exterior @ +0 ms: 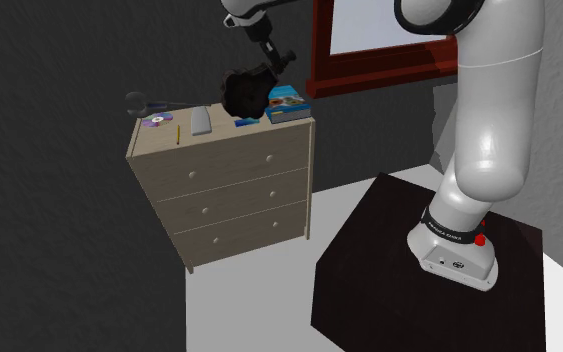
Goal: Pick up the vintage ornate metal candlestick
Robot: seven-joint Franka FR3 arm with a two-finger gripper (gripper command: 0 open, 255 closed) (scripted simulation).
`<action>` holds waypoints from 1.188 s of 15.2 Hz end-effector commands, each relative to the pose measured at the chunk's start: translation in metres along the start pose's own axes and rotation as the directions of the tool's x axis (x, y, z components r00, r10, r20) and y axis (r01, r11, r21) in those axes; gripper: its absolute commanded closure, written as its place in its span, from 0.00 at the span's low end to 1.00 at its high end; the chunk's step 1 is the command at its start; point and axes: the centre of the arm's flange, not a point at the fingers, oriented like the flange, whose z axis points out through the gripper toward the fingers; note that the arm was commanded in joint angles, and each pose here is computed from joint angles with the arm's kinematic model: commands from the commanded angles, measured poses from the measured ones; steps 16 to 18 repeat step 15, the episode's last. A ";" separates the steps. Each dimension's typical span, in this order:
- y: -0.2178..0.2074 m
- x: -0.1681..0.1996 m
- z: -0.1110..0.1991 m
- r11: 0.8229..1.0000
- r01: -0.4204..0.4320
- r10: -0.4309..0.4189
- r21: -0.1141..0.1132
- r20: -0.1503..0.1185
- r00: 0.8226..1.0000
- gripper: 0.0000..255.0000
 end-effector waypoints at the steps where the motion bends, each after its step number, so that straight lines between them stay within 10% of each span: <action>1: 0.003 -0.005 -0.008 1.000 -0.001 0.001 -0.001 0.000 1.000 1.00; 18: 0.012 -0.032 -0.066 1.000 -0.001 0.001 -0.001 0.000 1.000 1.00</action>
